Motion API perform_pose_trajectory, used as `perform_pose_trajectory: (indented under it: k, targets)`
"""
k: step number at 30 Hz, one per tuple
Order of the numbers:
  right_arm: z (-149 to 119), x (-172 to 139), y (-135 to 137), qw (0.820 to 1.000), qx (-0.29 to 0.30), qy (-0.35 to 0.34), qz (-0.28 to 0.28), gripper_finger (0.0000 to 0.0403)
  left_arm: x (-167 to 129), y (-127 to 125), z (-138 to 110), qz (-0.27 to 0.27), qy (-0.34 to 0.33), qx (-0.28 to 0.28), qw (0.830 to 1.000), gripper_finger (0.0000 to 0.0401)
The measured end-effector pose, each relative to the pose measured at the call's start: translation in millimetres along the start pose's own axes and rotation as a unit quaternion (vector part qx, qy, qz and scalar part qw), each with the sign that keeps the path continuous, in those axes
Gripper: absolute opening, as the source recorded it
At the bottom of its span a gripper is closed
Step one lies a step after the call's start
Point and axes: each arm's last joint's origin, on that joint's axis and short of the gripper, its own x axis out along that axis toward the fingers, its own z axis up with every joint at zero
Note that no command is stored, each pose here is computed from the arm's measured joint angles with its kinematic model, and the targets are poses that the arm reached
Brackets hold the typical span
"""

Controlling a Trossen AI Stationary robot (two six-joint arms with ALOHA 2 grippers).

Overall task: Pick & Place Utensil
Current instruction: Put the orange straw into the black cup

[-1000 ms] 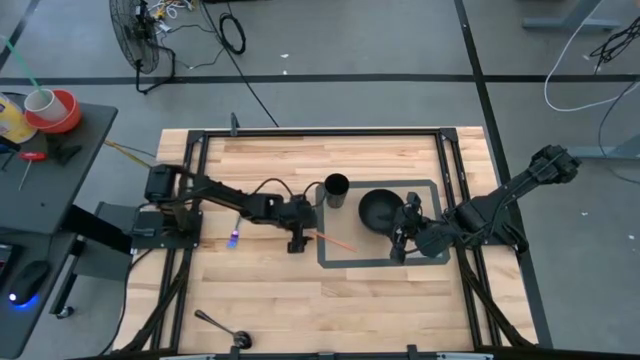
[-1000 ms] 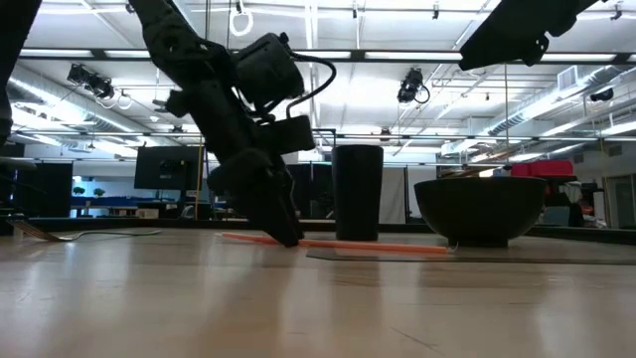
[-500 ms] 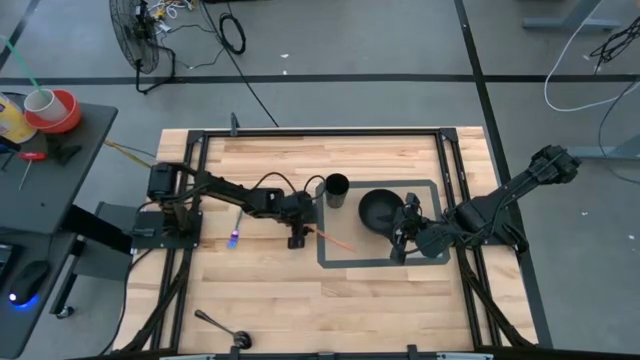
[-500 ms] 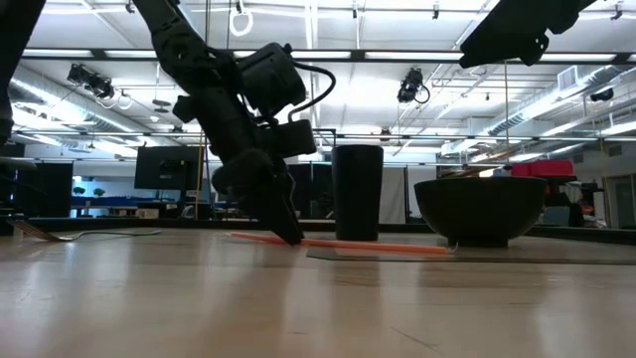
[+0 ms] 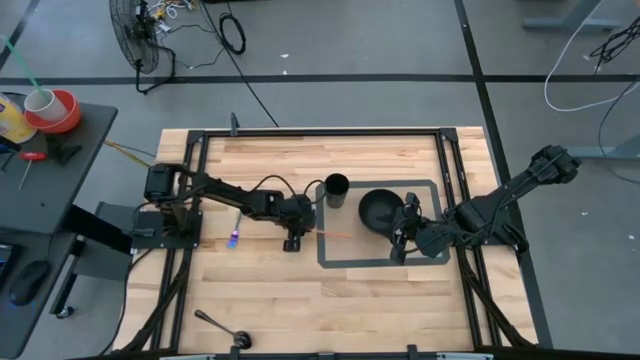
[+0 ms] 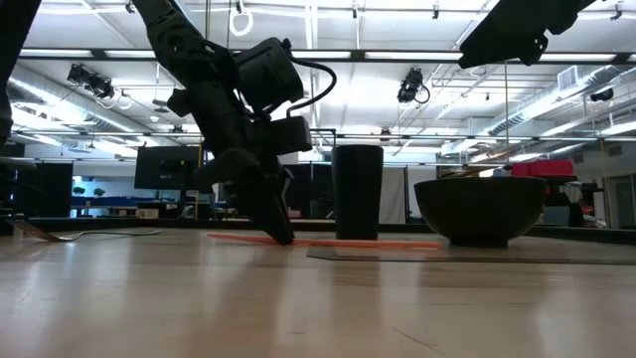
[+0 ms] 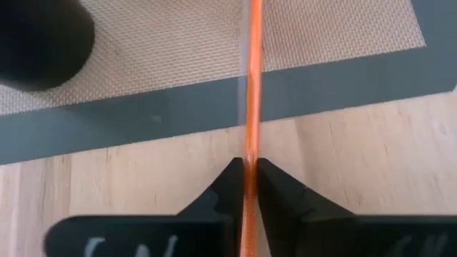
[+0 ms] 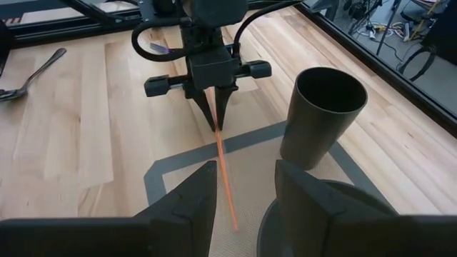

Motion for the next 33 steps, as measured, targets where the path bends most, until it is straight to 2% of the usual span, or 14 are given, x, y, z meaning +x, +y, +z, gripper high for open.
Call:
perform_pose_trajectory:
  k: [8, 12, 15, 20, 25, 28, 33]
  targets:
    - [-1.4, -0.4, 0.3, 1.000, -0.004, 0.010, 0.010, 0.0144, -17.4, -5.8, 12.8, -0.016, 0.026, 0.012, 0.999, 0.0019]
    - [-5.1, -7.2, 0.9, 0.998, -0.005, 0.038, 0.047, 0.0144, -30.8, -12.5, 17.7, -0.027, 0.086, 0.010, 0.996, 0.0019]
    - [-7.1, -12.5, 0.9, 0.998, -0.005, 0.043, 0.053, 0.0144, -44.5, -17.0, 23.7, -0.028, 0.101, 0.012, 0.994, 0.0014]
    - [-7.2, -13.5, 0.9, 0.998, -0.008, 0.037, 0.045, 0.0144, -76.0, -15.7, 40.2, 0.040, 0.099, 0.025, 0.994, 0.0015]
    - [-8.4, -13.1, -0.2, 0.999, -0.015, 0.037, 0.032, 0.0144, -120.1, -9.2, 70.4, 0.128, 0.083, 0.054, 0.987, 0.0015]
    - [-8.6, -13.1, -0.6, 0.999, -0.016, 0.037, 0.029, 0.0144, -145.0, -7.5, 90.3, 0.185, 0.080, 0.100, 0.975, 0.0012]
    - [-8.6, -13.0, -0.6, 0.999, -0.016, 0.037, 0.029, 0.0144, -181.7, -2.1, 109.6, 0.270, 0.112, 0.182, 0.939, 0.0014]
